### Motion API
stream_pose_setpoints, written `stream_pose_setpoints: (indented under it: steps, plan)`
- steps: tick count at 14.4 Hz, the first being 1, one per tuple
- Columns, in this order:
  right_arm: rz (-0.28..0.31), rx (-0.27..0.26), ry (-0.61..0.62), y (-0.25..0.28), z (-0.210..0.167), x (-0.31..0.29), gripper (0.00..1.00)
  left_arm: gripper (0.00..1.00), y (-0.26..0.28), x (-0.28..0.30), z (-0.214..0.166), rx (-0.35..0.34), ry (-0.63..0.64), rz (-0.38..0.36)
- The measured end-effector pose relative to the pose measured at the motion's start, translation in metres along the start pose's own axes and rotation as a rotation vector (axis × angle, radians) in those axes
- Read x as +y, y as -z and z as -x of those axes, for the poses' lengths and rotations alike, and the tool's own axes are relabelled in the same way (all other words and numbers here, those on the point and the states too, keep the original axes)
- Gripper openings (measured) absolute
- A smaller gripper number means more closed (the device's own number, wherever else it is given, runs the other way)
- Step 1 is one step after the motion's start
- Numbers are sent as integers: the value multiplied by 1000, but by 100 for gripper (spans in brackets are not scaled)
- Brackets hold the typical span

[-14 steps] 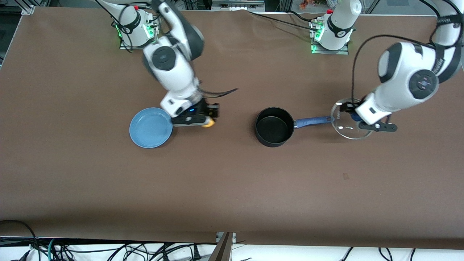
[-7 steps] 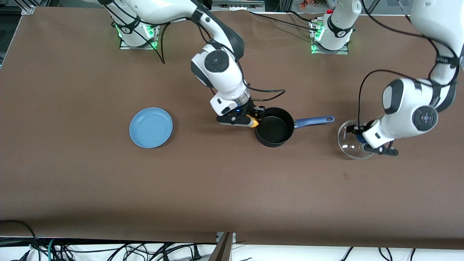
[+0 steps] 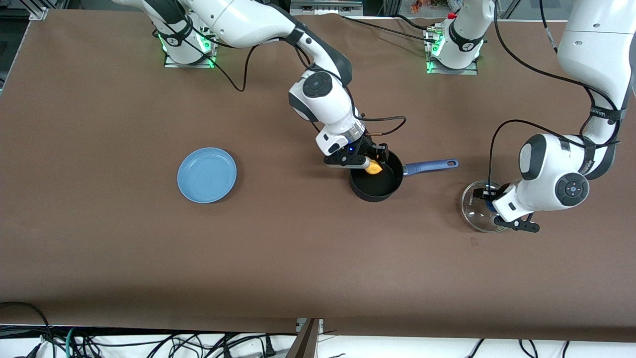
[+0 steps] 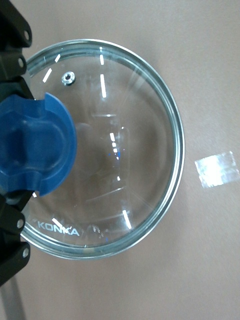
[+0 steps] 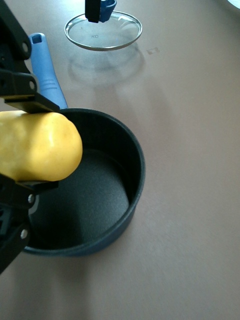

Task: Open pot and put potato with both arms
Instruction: 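Lower the potato into the pan while the left gripper sets the lid down, then open the right gripper and withdraw while the left gripper releases the lid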

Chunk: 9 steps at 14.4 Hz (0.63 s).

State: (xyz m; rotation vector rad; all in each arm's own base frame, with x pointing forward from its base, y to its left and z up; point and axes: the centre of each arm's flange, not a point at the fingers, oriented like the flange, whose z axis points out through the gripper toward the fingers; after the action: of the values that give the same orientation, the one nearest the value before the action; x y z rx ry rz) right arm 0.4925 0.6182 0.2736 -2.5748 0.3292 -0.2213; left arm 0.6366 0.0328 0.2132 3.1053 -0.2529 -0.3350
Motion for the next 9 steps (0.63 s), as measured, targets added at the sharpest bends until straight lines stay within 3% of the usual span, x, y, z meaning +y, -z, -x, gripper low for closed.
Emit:
stream_pose_setpoints:
  steps: [5,6,9]
  plan:
    - [-15,2,1,-18,7,7,56,87,-7,-17,-3,3,25,9]
    - [-18,4,1,-16,6,6,61,97,-6,-17,-3,5,26,8]
    - [5,10,0,-12,-7,7,89,100,-1,-17,-5,9,26,7]
